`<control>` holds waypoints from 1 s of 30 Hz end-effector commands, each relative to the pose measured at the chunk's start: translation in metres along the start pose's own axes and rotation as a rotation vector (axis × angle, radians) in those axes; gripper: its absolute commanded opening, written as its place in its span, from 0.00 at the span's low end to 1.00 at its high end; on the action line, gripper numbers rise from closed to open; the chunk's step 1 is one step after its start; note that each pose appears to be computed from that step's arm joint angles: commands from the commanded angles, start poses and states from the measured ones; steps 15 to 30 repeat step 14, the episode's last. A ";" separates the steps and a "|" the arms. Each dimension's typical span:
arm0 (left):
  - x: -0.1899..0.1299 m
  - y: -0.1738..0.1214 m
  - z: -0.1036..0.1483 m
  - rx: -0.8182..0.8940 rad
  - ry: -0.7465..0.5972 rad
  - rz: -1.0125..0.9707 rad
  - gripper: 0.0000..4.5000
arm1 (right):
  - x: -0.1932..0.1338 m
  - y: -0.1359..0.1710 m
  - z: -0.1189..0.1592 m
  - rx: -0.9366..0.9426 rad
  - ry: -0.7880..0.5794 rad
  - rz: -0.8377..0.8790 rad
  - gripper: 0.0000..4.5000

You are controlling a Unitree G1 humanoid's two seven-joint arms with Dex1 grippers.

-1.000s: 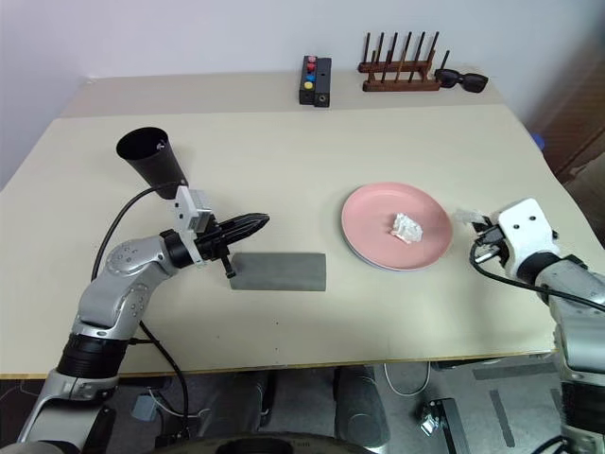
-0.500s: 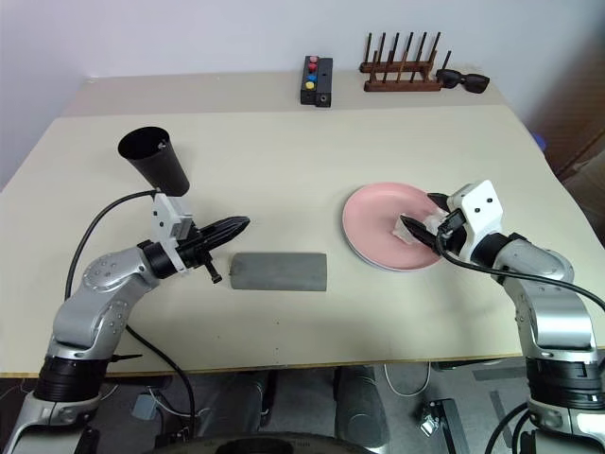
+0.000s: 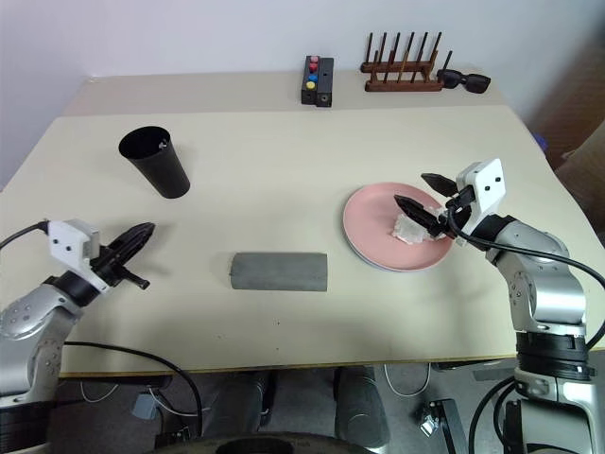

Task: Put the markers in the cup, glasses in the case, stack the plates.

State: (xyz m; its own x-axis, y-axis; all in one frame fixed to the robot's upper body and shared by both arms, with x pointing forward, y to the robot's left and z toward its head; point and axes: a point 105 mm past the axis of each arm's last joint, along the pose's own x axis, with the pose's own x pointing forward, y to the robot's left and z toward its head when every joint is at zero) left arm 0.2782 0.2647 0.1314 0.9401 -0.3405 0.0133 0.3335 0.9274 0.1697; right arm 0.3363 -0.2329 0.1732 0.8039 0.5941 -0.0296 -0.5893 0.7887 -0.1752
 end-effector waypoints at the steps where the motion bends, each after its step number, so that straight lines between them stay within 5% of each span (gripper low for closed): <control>1: -0.009 0.006 0.011 0.027 -0.039 0.039 0.00 | 0.001 -0.007 0.007 -0.045 -0.023 0.009 0.78; 30: -0.016 -0.001 0.010 0.019 -0.033 0.086 0.00 | 0.019 -0.003 0.002 -0.037 -0.035 0.077 0.78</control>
